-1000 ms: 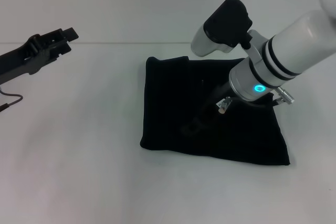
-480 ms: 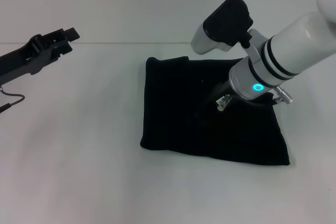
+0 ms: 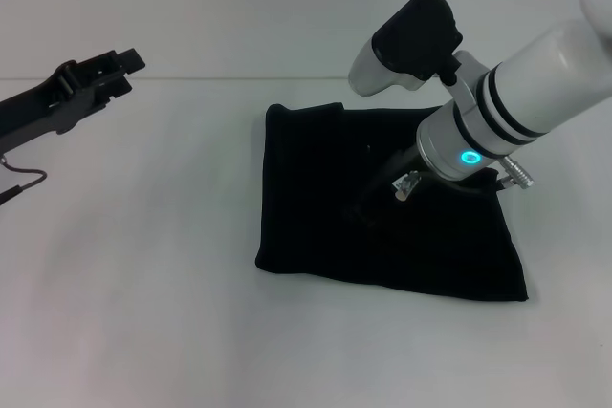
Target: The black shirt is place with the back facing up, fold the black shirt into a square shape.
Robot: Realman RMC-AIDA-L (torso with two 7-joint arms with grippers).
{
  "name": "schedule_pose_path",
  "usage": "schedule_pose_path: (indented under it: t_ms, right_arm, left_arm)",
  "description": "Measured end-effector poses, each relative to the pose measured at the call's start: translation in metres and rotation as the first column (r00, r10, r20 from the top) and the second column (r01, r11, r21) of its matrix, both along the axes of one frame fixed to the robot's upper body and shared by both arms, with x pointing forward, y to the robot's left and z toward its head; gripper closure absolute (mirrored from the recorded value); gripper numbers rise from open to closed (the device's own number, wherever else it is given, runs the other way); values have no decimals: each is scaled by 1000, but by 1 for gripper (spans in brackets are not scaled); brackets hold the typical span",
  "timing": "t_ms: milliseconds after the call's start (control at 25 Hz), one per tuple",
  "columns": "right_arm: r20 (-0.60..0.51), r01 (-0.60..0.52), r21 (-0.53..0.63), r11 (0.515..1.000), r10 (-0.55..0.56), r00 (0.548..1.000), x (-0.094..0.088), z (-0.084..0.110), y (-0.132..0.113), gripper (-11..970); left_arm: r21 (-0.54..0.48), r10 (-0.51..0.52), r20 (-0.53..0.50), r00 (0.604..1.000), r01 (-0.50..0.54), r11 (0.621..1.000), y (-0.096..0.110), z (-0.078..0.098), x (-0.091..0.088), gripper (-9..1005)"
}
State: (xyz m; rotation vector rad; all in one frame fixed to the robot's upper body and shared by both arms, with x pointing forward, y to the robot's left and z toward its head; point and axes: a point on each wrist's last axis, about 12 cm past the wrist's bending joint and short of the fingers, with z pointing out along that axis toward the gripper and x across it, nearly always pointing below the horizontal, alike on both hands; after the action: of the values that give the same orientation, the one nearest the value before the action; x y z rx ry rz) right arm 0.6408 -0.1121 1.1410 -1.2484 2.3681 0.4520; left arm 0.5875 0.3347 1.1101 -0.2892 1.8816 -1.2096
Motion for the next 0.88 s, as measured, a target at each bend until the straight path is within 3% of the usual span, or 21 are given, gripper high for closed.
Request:
schedule_pose_path:
  t_ms: [160, 640, 880]
  right_arm:
    - [-9, 31, 5, 1000, -31, 999, 2, 1, -3, 945]
    - [37, 267, 71, 961, -270, 962, 14, 22, -49, 888]
    - [35, 250, 91, 964, -254, 967, 13, 21, -45, 859]
  left_arm:
    - [2, 4, -1, 1000, -4, 1000, 0, 0, 0, 456]
    - [-6, 15, 4, 1000, -15, 1000, 3, 0, 0, 456]
    - [-3, 22, 3, 1000, -22, 1000, 2, 1, 3, 456]
